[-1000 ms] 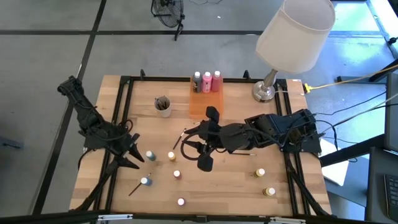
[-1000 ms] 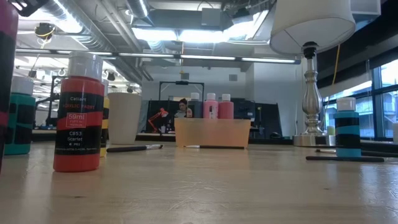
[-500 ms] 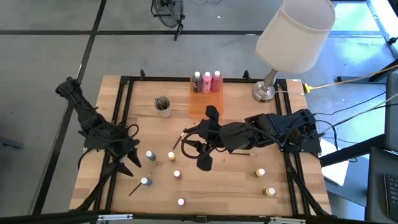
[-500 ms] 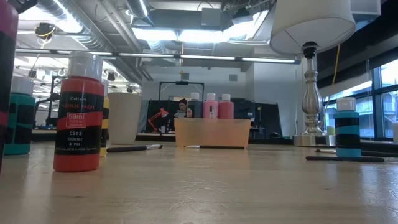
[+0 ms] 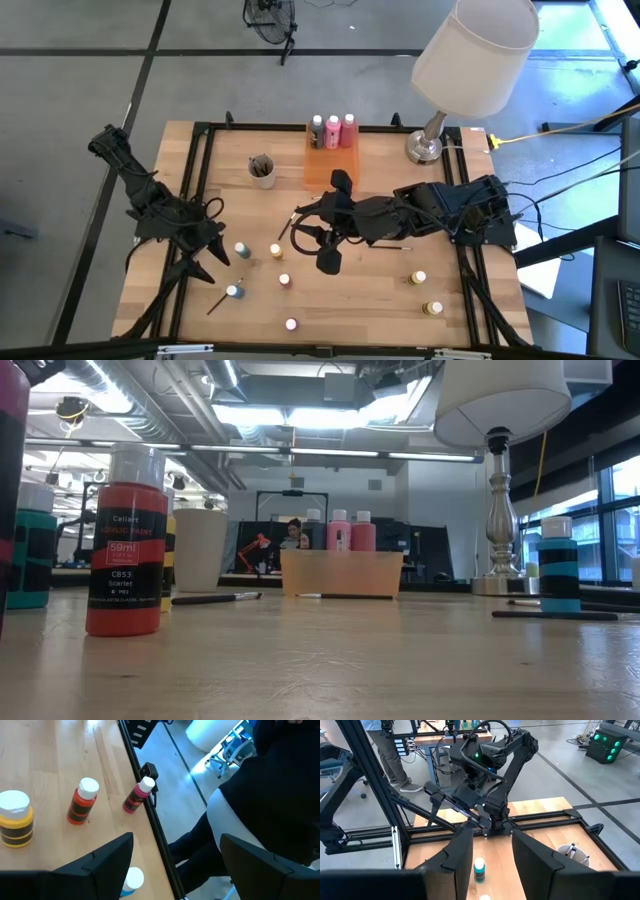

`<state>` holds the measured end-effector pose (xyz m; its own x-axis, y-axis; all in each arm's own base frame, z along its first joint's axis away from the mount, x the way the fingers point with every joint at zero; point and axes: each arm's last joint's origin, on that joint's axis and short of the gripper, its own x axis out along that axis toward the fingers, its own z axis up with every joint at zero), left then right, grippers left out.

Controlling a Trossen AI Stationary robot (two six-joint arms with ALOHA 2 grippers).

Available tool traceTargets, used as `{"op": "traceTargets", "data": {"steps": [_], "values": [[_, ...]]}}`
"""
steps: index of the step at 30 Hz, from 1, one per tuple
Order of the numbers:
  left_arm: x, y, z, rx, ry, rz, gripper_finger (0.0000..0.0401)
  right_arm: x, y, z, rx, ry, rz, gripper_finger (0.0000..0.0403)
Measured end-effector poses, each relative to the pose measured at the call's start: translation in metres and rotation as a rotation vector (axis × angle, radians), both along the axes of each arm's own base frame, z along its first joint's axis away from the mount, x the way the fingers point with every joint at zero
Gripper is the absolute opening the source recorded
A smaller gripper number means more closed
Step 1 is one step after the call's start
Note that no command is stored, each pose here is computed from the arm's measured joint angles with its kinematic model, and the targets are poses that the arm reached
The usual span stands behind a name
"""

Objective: Pick & Place Paint Supplies
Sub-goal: Put the green paint bottle into the orange bin

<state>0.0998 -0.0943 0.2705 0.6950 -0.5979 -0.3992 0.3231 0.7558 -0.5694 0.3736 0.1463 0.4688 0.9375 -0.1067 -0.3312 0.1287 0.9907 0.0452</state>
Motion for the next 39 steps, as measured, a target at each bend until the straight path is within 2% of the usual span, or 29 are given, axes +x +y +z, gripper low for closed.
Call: {"op": "traceTargets", "data": {"steps": [8, 12, 20, 26, 31, 35, 39], "values": [[0.001, 0.000, 0.000, 0.026, -0.020, 0.022, 0.0295, 0.001, 0.000, 0.003, 0.060, -0.032, -0.015, 0.0140], [-0.001, 0.002, -0.001, -0.018, 0.033, 0.038, 0.0294, 0.001, 0.000, 0.002, 0.074, -0.027, -0.021, 0.0140], [-0.010, 0.010, 0.002, 0.014, -0.013, -0.018, 0.0294, 0.003, 0.000, 0.007, 0.131, -0.082, -0.042, 0.0140], [-0.030, 0.029, -0.005, 0.145, -0.027, -0.037, 0.0294, 0.007, 0.001, 0.006, 0.135, -0.106, -0.049, 0.0140], [-0.041, 0.044, -0.008, 0.283, -0.098, -0.009, 0.0294, 0.015, 0.002, -0.002, 0.192, -0.098, -0.083, 0.0140], [-0.045, 0.050, -0.017, 0.413, -0.063, -0.012, 0.0294, 0.022, 0.003, -0.009, 0.237, -0.096, -0.105, 0.0140], [-0.045, 0.050, -0.019, 0.419, -0.047, -0.003, 0.0294, 0.026, 0.004, -0.013, 0.268, -0.096, -0.117, 0.0140]]}}
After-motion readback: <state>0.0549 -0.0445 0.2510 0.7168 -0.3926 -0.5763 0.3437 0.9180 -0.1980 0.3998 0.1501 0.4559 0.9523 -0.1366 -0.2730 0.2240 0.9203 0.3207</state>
